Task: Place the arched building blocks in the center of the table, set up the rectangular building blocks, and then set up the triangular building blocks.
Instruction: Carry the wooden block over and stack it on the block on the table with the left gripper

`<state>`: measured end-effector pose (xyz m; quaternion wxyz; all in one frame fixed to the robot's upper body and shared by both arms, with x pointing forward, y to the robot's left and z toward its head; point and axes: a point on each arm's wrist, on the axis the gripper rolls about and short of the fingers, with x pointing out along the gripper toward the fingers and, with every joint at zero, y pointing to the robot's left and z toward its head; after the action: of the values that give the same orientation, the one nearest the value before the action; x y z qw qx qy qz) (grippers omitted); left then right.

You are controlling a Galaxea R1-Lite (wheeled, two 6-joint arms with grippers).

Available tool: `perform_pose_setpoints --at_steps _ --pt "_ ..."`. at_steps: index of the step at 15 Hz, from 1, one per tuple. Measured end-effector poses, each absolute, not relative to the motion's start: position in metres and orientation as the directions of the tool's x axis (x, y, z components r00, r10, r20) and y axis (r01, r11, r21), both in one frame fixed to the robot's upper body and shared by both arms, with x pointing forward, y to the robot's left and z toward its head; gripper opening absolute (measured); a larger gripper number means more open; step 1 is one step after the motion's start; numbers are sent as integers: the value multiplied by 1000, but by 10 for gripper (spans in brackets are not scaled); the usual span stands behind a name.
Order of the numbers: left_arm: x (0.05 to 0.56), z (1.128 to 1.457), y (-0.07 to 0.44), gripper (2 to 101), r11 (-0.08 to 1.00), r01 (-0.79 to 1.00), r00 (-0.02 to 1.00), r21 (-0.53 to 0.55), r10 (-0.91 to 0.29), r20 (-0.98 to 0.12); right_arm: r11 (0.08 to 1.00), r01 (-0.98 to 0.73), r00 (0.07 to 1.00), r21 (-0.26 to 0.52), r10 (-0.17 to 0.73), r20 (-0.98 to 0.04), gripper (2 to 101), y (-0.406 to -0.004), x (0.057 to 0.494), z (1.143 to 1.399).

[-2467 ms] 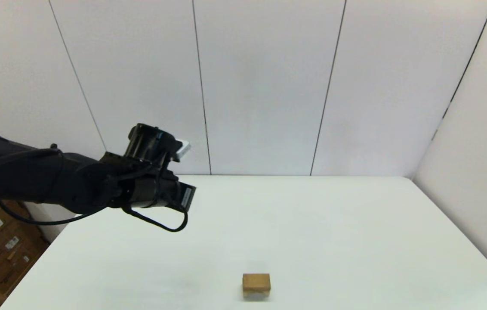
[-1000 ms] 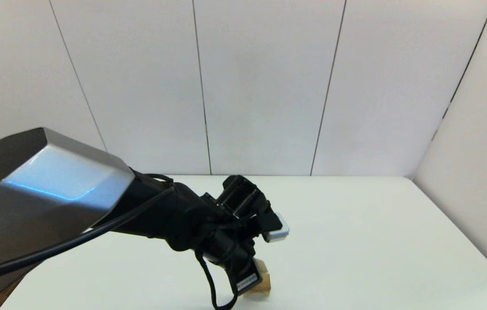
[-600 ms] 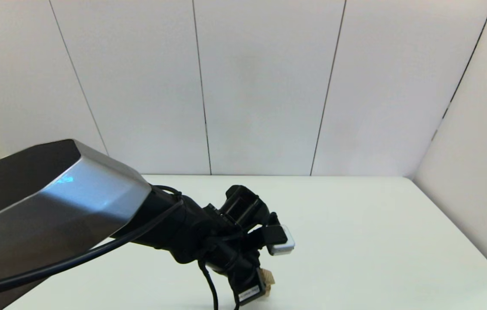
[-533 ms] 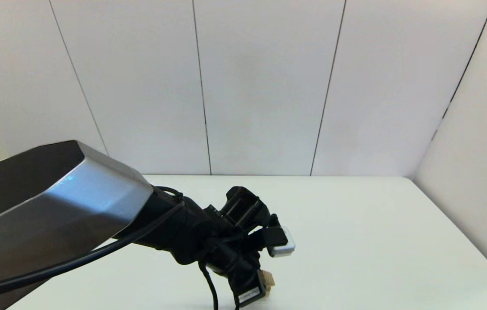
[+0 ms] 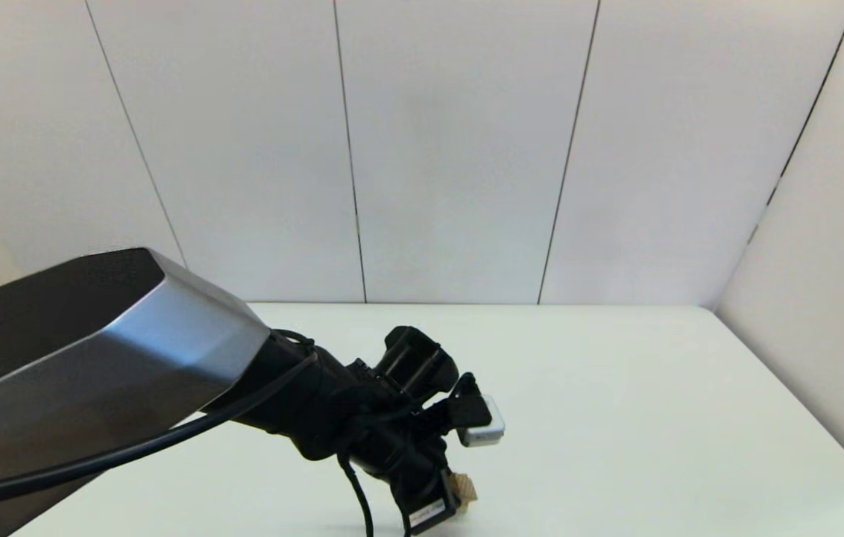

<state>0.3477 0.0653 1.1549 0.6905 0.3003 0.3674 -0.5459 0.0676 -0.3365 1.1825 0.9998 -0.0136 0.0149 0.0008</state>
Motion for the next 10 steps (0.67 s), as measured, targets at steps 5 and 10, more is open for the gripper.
perform_pose_setpoints --at_steps 5,10 --pt "353 1139 78 216 209 978 138 26 -544 -828 1000 -3 1000 -27 2 -30 980 -336 68 1182" --pt "355 1136 83 216 218 976 139 23 -535 -833 1000 -2 1000 -27 1 -29 980 -336 68 1183"
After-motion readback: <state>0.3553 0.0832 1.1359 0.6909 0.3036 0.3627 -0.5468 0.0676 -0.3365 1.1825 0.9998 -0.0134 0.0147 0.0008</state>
